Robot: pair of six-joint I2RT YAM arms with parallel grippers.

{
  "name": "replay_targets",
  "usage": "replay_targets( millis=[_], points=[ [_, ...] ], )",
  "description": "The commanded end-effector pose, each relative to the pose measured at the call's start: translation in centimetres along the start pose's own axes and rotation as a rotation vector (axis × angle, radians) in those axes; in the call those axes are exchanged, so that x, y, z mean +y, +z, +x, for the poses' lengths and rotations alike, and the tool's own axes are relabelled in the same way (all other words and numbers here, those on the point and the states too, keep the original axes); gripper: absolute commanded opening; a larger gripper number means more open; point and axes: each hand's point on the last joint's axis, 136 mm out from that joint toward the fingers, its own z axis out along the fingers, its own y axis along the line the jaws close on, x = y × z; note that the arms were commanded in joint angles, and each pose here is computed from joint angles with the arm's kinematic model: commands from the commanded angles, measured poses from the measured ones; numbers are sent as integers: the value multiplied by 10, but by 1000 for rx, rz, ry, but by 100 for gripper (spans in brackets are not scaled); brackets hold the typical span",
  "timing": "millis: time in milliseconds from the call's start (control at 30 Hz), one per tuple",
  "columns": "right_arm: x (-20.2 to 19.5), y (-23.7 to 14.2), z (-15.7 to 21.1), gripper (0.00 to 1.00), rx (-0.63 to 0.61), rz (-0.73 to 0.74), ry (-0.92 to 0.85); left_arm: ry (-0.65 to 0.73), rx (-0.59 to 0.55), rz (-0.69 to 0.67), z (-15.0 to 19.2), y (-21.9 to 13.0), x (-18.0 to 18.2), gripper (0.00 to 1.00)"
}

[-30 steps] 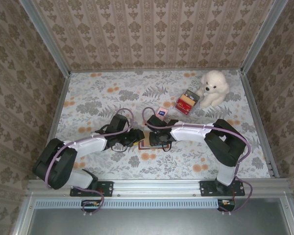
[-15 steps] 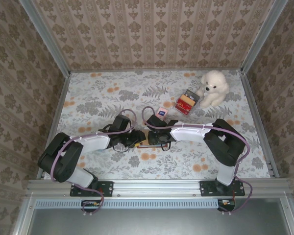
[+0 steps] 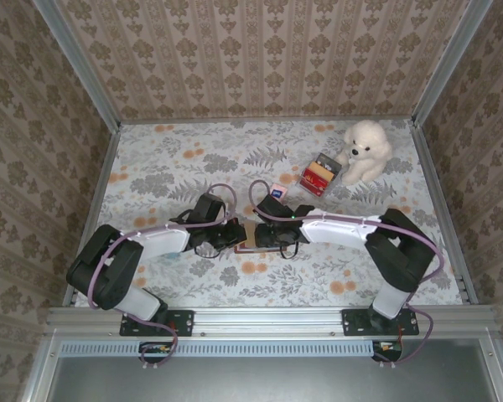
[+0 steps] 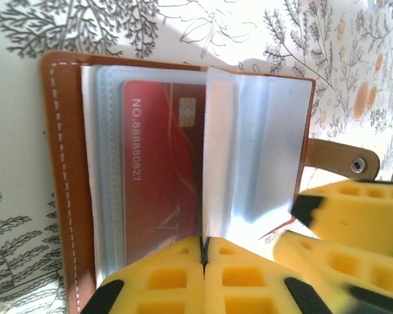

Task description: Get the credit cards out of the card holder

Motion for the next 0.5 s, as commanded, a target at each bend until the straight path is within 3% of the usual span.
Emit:
replay_targets(
  millis=[0, 467],
  points=[
    [-10, -39, -14, 48, -76, 49, 31, 33, -1, -57, -2, -10, 11, 2],
    [-53, -130, -50, 77, -358, 158, 191, 148, 59, -308, 12, -75, 38, 2]
  ],
)
